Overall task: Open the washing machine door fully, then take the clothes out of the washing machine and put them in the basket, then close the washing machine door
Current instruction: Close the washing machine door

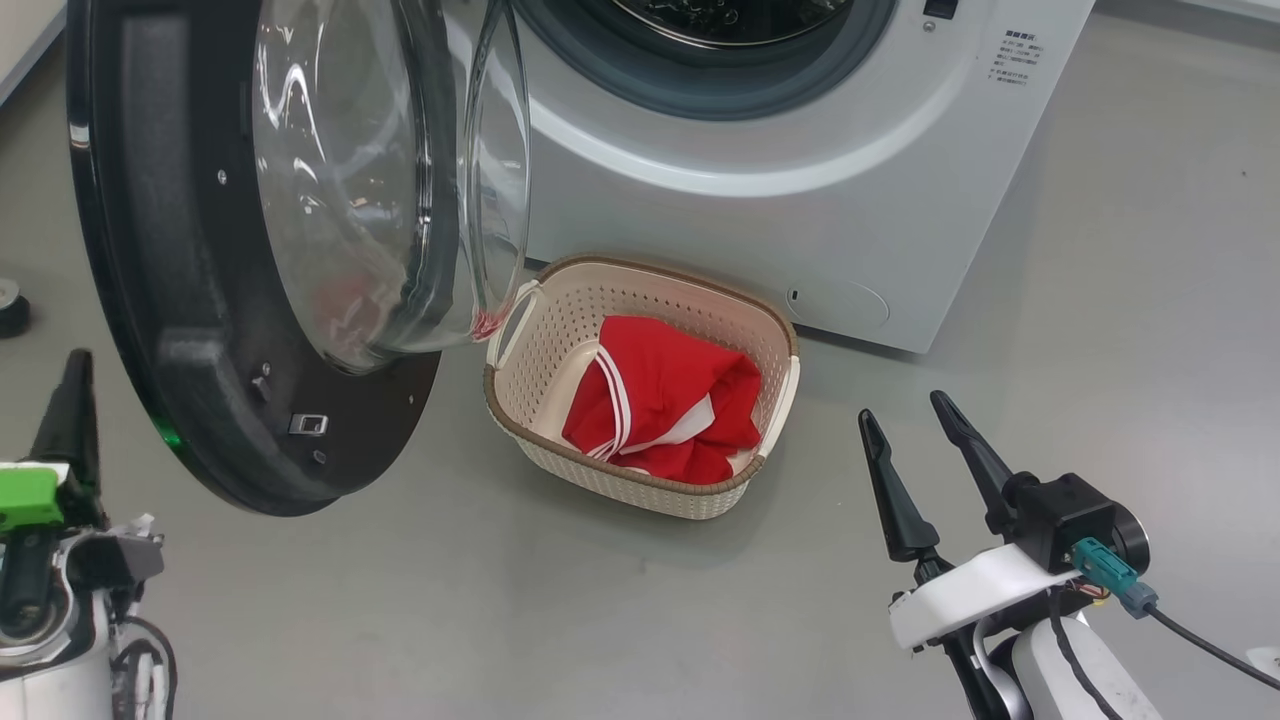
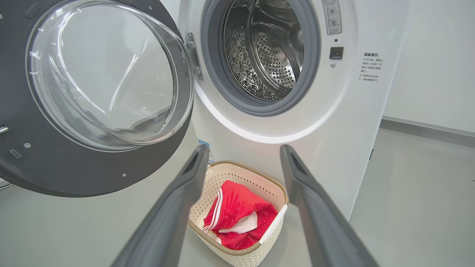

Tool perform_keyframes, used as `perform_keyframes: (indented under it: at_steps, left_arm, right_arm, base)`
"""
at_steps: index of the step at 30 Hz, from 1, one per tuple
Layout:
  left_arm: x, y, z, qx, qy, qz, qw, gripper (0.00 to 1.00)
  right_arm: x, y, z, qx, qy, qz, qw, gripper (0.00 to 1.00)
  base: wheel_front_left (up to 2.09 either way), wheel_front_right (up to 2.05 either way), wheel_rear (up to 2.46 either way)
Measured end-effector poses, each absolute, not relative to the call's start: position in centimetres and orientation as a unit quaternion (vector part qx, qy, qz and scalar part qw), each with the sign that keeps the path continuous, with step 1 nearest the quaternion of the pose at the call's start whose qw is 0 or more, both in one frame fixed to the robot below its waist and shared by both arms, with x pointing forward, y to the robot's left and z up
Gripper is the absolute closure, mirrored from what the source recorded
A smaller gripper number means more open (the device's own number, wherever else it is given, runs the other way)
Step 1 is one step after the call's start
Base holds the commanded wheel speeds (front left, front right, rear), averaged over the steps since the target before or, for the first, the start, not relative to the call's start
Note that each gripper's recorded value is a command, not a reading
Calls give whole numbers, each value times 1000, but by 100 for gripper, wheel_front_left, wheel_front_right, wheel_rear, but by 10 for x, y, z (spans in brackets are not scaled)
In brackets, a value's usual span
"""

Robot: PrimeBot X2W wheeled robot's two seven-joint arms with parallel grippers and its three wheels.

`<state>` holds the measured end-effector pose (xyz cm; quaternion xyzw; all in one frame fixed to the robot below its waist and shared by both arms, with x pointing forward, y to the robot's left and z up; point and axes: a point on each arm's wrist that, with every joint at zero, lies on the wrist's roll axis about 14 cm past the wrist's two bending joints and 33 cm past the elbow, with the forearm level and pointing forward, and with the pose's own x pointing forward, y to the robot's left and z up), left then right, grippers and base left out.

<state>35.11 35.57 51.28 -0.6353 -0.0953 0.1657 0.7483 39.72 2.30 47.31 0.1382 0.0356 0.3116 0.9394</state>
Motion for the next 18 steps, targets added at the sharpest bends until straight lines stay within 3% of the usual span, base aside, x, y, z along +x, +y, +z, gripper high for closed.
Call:
perform_keyframes:
  at_steps: [4,9,18]
  left_arm:
    - [355,352,512,-688,-80,148,706,100]
    - [358,347,513,-720,-54,125,680,100]
    - [363,333,523,-735,-15,74,674,100]
  right_arm:
    - [397,22,473,138,36,311,940,0]
    - [397,22,473,138,36,311,940,0]
    - [397,22,473,138,36,311,940,0]
  base:
    - [0,0,0]
    - [0,0,0]
    - [0,0,0]
